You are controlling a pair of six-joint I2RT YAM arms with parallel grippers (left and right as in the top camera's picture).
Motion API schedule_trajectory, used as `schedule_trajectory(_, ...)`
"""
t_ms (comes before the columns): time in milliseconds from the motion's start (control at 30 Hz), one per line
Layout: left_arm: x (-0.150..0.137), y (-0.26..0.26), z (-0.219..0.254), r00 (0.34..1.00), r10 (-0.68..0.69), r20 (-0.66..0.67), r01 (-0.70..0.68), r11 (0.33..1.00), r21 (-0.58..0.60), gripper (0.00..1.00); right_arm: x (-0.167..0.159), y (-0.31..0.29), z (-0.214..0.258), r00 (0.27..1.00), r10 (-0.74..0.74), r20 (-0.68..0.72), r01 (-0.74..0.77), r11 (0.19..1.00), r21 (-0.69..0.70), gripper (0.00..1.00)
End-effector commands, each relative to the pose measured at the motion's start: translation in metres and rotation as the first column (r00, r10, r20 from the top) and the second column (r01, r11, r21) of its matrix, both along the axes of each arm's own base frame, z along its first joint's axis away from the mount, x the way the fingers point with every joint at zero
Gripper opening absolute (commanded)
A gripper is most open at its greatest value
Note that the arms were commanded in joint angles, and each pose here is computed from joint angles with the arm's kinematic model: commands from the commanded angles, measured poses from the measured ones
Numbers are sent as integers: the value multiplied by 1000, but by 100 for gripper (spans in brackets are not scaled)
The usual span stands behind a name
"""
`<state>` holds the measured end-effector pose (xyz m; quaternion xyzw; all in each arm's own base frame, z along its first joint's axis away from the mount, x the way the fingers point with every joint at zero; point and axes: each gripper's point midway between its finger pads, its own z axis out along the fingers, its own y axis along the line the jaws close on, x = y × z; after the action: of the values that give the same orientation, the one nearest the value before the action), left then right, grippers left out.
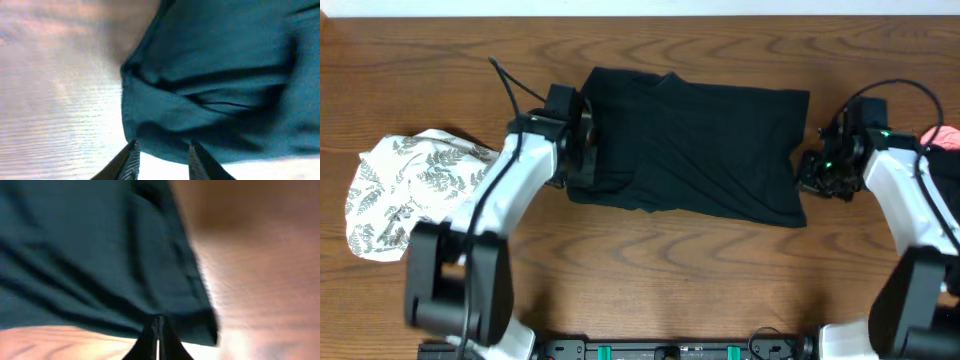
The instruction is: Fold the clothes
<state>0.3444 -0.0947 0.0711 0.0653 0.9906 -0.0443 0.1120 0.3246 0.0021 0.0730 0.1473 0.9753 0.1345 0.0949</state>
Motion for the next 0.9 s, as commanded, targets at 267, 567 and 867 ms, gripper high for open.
schedule_trajectory(267, -13, -23, -9, 998, -54, -37, 54, 998, -14, 40, -7, 46, -15, 984, 178, -31, -174, 980, 100, 56)
schedule_trajectory(567, -19, -22, -52, 989, -56, -140, 58, 998, 12, 23, -22, 85, -43, 951, 278, -133, -265, 958, 104, 1)
schedule_trajectory(867, -21, -21, -86, 977, -52, -205, 60, 998, 30, 13, -36, 44, -81, 943, 102, -317, -143, 984, -109, 1)
